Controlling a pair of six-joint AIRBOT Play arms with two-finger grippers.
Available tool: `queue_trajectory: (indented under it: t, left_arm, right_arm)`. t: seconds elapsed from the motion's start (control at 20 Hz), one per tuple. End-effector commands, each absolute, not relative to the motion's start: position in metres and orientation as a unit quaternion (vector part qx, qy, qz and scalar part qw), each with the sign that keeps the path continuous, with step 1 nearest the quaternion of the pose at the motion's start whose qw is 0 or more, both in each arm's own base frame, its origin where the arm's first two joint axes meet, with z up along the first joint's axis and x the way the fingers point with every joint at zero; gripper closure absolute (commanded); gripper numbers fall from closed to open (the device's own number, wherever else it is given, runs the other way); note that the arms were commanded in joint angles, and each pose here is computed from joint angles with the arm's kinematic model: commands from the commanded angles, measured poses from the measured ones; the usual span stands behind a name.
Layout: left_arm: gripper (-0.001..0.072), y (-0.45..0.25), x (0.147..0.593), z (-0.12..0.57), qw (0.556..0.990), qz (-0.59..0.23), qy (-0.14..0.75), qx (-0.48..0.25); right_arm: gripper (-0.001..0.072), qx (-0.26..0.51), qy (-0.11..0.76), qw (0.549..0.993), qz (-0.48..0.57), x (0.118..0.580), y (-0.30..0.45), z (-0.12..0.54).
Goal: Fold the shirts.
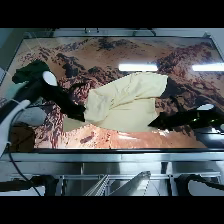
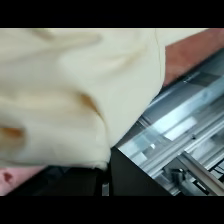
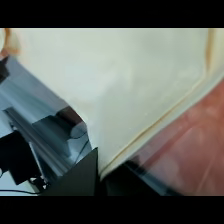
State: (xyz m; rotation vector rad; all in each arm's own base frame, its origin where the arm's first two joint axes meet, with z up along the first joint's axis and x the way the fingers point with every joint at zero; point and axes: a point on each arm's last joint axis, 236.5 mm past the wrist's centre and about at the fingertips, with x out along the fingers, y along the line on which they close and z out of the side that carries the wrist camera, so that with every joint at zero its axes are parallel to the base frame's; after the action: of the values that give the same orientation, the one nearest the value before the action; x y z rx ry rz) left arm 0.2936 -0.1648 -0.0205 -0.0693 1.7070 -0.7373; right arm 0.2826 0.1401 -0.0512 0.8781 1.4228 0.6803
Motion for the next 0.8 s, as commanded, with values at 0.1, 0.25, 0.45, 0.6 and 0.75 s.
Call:
queue_trajectory:
  t: [0.1,0.25,0.45,0.6,0.75]
  left_arm:
    - [0.0672,-0.168,0.286,0.170,0.635,-0.479,0.577,-0.184]
    - [0.0672,-0.158,0.269,0.327,0.647,-0.637,0.305,-0.288]
    - [0.0671,-0.091,0.220,0.446,0.646,-0.674,0.046,-0.354]
    - [0.0671,-0.033,0.170,0.496,0.618,-0.674,-0.135,-0.380]
    - [0.0672,0.018,0.134,0.507,0.572,-0.664,-0.267,-0.401]
  right_arm:
    - [0.0692,0.394,0.391,0.737,0.387,0.317,0.088,0.154]
    - [0.0691,0.327,0.136,0.835,0.421,0.299,0.065,0.332]
    - [0.0692,0.197,-0.048,0.914,0.352,0.259,0.060,0.468]
    - [0.0692,0.169,-0.148,0.916,0.334,0.241,0.061,0.541]
    - [0.0692,0.162,-0.163,0.921,0.315,0.242,0.055,0.565]
